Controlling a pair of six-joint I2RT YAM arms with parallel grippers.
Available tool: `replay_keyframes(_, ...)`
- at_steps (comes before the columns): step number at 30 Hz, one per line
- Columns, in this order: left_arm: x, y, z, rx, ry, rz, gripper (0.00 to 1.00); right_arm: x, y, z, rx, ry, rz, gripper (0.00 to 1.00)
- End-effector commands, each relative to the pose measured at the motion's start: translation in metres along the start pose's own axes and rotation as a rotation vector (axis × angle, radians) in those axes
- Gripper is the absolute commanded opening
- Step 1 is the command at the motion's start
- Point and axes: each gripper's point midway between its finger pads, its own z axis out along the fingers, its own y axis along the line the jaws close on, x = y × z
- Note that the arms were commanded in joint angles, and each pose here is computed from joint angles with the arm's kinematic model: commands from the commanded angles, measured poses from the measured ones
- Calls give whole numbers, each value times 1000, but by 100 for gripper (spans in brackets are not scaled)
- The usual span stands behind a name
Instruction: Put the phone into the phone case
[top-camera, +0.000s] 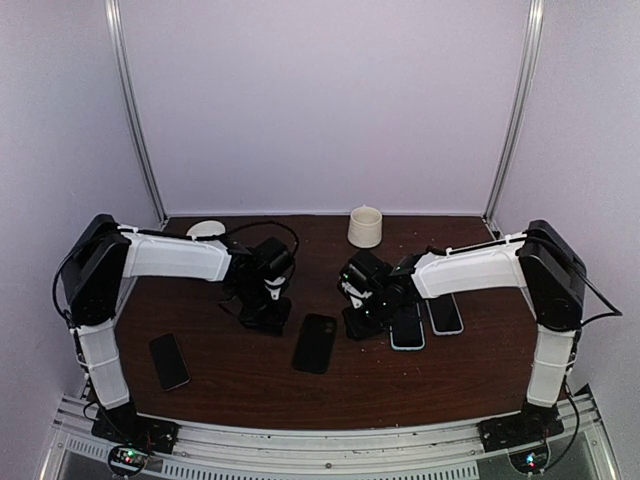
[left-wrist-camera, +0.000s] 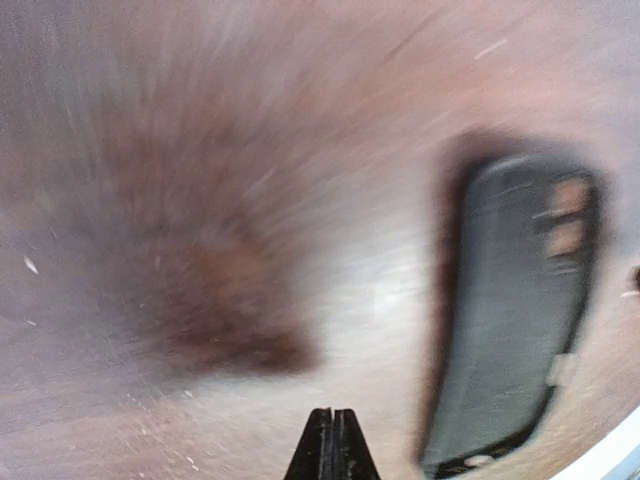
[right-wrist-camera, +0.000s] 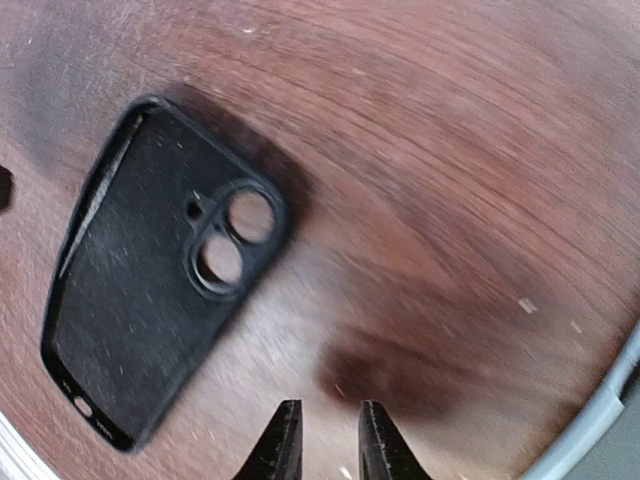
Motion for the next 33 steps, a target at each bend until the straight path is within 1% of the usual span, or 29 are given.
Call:
replay_keyframes(1,32,10,29,27,164,29,0,-15,16,13,-43,-21,-1,22)
replay_keyframes(4,33,-6,33,105,189,56,0,-18,15,19,-37,-19,-1,21)
replay_keyframes(9,37,-44,41,260,251,117,0,-22,5,18,-31,-28,29,21)
replay_keyframes(12,37,-57,42,296,265,153,0,-23,-2,15,-41,-43,56,21)
replay_keyframes(16,34,-70,40,334,263,184,0,-18,-5,16,-38,-22,53,21)
replay_keyframes(22,21,-75,39,330,227,210,0,-11,-15,7,-16,-22,74,21)
replay_keyframes(29,-7,-46,41,238,155,162,0,6,-7,2,-89,-7,111,21)
replay_keyframes(33,-8,-48,50,248,170,165,1,16,-7,4,-100,7,123,21)
